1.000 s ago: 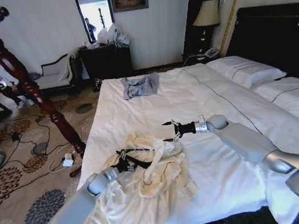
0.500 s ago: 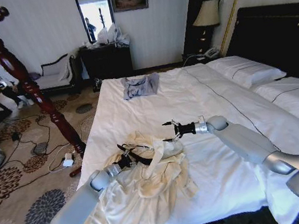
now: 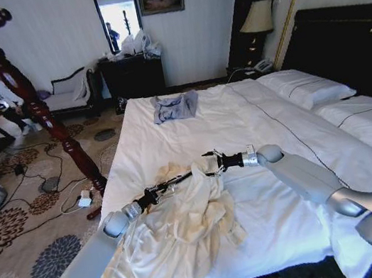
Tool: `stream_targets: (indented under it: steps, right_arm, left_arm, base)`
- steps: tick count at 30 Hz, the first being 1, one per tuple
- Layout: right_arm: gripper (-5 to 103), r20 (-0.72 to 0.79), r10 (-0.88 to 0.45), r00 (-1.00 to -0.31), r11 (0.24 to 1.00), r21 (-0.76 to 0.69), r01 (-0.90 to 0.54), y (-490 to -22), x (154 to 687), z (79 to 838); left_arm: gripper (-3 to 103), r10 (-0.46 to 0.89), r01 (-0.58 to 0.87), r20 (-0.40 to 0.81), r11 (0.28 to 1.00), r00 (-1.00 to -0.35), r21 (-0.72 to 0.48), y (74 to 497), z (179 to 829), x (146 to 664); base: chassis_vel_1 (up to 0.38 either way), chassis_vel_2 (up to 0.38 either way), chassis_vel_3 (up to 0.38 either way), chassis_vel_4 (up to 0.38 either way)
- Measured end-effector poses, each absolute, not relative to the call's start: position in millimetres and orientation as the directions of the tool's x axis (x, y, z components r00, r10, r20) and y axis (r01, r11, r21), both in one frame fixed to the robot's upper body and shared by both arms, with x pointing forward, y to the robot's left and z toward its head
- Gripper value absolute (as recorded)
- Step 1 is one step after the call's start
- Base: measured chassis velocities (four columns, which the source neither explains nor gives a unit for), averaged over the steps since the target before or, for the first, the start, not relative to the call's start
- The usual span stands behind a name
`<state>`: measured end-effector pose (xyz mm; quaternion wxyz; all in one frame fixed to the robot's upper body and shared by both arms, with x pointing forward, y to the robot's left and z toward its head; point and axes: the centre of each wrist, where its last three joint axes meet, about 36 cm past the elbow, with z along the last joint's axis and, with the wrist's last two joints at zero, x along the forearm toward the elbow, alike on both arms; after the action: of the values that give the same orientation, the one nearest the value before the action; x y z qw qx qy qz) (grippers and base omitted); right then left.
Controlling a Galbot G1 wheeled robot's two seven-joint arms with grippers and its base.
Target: Pick up the clothes from the bed and hang them on the clothes hanger.
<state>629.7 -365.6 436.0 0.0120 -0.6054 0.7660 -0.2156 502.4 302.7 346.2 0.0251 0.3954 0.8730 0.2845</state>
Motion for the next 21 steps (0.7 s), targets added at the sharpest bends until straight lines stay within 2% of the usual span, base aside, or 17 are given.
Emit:
stream_targets:
  steps: [9,12,16,21]
  right_arm:
    - [100,0.232,-0.938,-0.257,0.164,-0.356,-0.920,-356.6,628.6,438.1]
    - [100,0.222,-0.936,-0.273,0.179,-0.369,-0.912,-356.9,629.2,441.4]
    - [100,0.207,-0.921,-0.329,0.226,-0.403,-0.887,-365.0,632.4,449.8]
    - [100,0.190,-0.917,-0.350,0.248,-0.416,-0.875,-364.9,633.2,453.3]
  left_arm:
    - [15,0.745,0.695,0.144,0.508,-0.651,0.509,280.7,356.0,504.5]
    - [15,0.757,0.701,0.144,0.491,-0.637,0.517,280.1,363.4,501.1]
    - [15,0.766,0.713,0.166,0.463,-0.621,0.526,289.5,371.7,490.6]
    - [15,0.765,0.713,0.170,0.461,-0.621,0.528,294.3,373.8,486.1]
  base:
    - [0.000,0.000,0.000,0.000]
    - [0.000,0.000,0.000,0.000]
    - [0.000,0.000,0.000,0.000]
    - [0.000,0.000,0.000,0.000]
